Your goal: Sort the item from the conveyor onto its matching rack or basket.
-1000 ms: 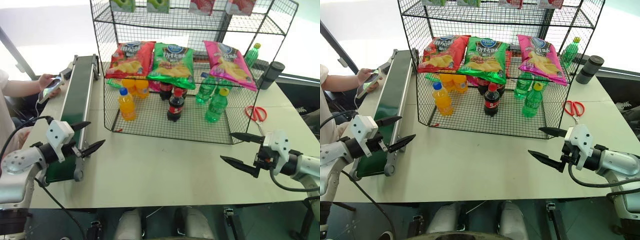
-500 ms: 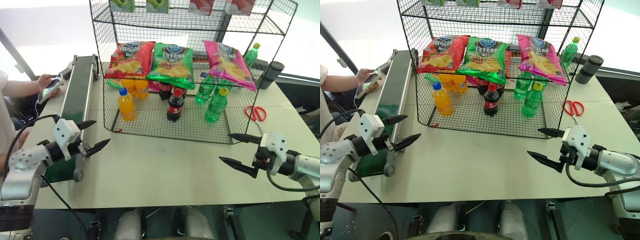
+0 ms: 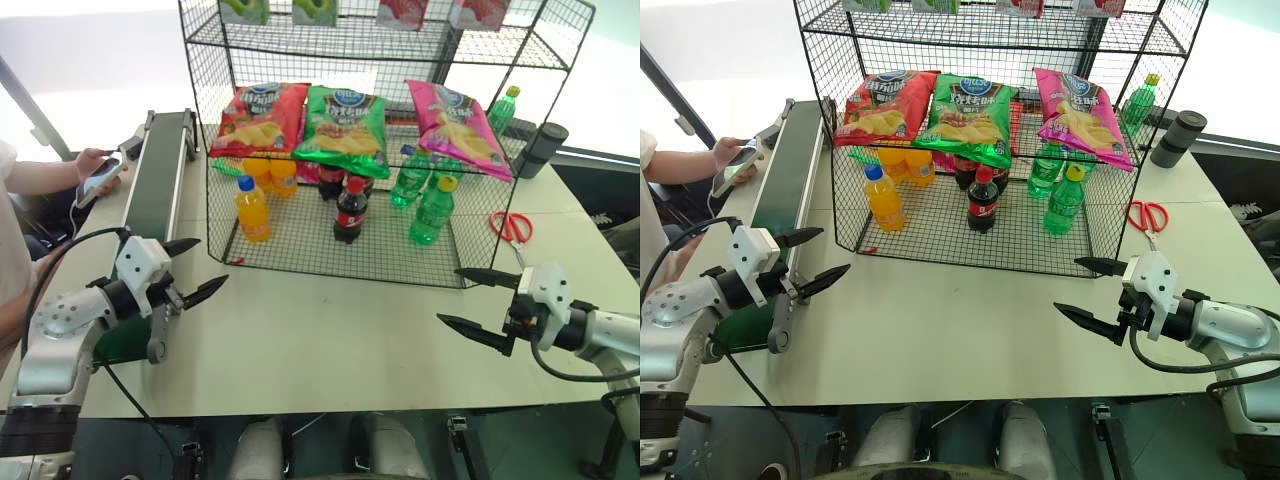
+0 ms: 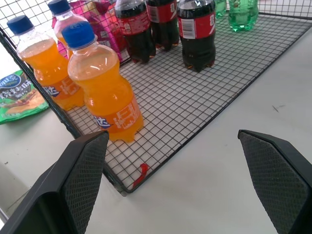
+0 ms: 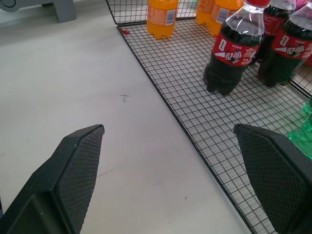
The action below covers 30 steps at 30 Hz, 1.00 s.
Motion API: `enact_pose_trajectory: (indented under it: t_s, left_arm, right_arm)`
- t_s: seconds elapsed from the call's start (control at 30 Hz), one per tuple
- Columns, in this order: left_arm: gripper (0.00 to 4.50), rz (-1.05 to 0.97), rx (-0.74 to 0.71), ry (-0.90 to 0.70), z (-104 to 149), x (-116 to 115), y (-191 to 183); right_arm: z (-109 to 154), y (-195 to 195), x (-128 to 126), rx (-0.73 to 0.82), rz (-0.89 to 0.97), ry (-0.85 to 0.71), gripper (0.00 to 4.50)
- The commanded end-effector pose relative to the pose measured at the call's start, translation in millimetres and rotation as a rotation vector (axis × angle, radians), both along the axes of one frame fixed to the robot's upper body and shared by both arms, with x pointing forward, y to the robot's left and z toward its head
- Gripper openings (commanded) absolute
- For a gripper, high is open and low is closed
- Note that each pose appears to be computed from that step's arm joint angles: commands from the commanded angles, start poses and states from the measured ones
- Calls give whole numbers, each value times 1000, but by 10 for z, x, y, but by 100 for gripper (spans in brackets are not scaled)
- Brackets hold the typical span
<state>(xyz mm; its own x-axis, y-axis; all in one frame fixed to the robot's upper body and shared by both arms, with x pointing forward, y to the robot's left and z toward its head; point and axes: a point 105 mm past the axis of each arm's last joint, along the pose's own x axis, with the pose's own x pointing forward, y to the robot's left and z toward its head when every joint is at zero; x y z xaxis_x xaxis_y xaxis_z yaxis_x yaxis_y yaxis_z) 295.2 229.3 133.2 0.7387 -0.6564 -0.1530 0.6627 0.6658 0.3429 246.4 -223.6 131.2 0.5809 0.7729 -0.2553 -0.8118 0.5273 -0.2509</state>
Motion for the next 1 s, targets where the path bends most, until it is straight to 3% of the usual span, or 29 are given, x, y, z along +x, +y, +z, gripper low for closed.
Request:
enact_pose_trajectory:
  t_s: [0.03,1.0]
  left_arm:
    - [450,-3,5,-34,73,10,-3]
    - [450,-70,9,-14,-4,78,-124]
  right_arm:
    - [74,3,9,-14,7,-38,444]
    - [82,-41,-78,-41,-1,-32,444]
